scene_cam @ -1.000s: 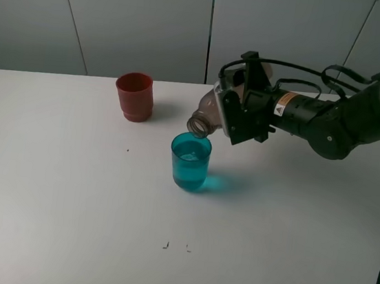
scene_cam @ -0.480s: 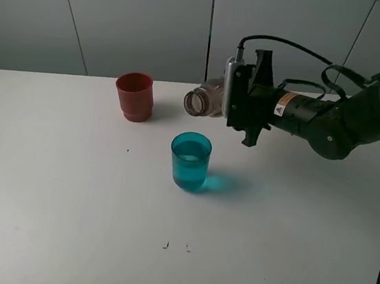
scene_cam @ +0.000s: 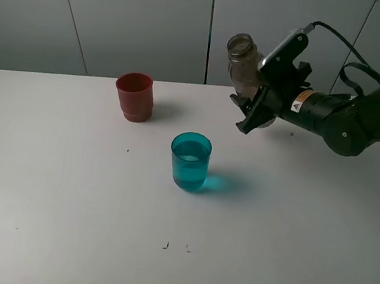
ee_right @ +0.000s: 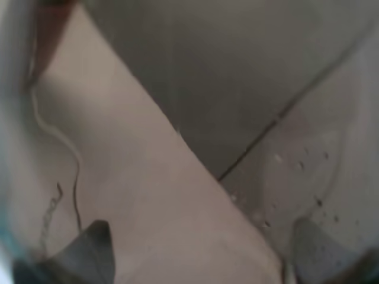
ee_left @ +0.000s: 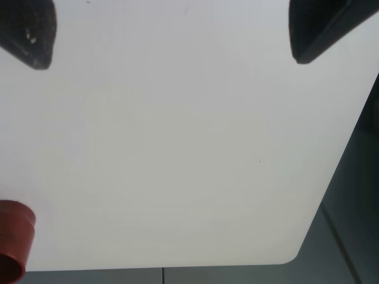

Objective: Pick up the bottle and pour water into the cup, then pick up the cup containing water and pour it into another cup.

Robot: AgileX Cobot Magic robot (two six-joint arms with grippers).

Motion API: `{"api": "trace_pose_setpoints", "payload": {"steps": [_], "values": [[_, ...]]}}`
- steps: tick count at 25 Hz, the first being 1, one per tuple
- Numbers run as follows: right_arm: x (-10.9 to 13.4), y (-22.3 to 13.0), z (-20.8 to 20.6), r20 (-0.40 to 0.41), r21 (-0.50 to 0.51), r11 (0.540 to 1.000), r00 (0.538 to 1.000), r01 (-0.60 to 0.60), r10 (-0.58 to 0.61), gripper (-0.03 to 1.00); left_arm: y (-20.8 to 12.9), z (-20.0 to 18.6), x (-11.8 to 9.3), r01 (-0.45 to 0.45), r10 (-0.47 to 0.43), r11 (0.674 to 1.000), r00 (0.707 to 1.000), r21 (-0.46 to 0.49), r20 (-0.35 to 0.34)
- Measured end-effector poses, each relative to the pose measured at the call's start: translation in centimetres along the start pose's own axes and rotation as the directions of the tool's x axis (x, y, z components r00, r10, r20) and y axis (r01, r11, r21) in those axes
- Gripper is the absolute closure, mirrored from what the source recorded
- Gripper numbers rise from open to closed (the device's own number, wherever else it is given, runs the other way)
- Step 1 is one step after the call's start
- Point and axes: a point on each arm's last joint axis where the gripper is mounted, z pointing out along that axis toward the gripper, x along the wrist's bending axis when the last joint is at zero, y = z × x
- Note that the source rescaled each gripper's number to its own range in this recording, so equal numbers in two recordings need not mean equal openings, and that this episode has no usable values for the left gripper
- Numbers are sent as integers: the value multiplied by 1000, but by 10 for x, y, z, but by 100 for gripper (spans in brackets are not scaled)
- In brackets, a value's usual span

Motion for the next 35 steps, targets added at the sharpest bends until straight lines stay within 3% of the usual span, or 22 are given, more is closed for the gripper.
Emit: {"api": "trace_pose_setpoints", "payload": {"steps": [7,15,23,35], "values": [[-25,-14,-6,74,12,964,962,-266,264,96,0,0,0,0,0,1000,1000,0,0],[-63,-35,-2,171,-28,896,881,-443,441,96,0,0,0,0,0,1000,1000,0,0],[-76,-41,23,169,-59,893,877,-447,450,96,0,0,0,0,0,1000,1000,0,0],[-72,-56,36,162,-39,866,852,-498,497,96,0,0,0,0,0,1000,1000,0,0]]}}
